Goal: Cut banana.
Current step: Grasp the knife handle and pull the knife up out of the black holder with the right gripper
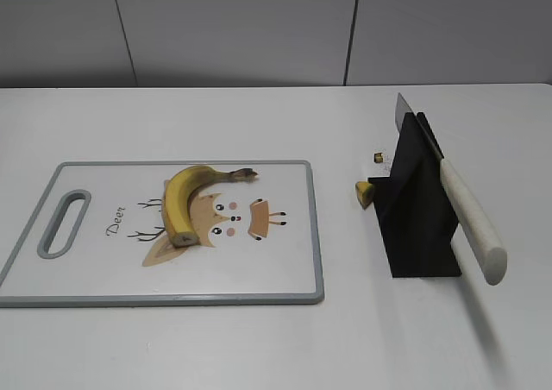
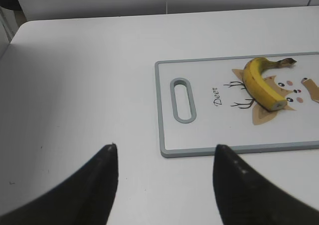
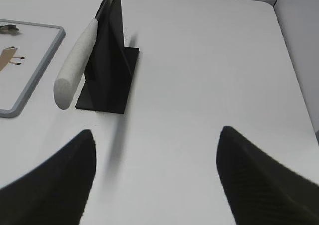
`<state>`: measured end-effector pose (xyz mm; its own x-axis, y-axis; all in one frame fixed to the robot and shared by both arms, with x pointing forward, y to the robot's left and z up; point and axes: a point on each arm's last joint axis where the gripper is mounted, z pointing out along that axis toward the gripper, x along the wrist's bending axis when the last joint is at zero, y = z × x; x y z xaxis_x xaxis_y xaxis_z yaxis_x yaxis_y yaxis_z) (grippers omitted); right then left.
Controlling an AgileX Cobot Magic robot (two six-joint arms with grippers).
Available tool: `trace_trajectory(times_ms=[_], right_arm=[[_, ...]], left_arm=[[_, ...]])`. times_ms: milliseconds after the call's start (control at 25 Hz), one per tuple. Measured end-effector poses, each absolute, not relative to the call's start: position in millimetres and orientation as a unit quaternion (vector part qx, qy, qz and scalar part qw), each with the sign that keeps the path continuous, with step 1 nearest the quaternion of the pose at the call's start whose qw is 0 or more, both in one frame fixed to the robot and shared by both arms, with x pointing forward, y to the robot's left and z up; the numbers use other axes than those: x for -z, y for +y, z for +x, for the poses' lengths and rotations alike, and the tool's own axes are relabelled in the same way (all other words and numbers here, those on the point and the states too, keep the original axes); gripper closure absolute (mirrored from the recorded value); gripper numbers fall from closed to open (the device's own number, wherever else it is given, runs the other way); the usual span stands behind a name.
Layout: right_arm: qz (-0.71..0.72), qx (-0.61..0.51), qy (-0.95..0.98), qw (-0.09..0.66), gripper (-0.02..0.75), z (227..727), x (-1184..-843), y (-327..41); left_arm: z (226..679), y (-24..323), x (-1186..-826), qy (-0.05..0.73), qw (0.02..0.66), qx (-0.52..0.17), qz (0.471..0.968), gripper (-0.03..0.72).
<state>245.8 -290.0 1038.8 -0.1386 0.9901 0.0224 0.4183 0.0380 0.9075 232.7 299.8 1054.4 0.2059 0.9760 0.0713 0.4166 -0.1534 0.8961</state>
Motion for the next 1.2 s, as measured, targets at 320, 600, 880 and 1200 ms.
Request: trace_trajectory(times_ms=[320,600,880,1200], right_arm=[[0.557,-0.413,0.632,0.346,0.167,246,-1039,-290],[0.557,-0.411,0.632,0.348,0.167,246,-1039,-290],[0.573,-0.380,0.654,0.316,0.167,249,-1072,-290],[0.624,-0.326,0.667,0.245,0.167,277,-1114,-288]], left_arm=[[233,300,-1054,0.519,0.392,-0.357,0.670,0.107],[233,300,-1054,0.519,0.392,-0.357,0.670,0.107],[233,300,-1054,0.519,0.392,-0.357,0.670,0.110],[233,300,-1054,0.519,0.392,-0.357,0.670,0.111]])
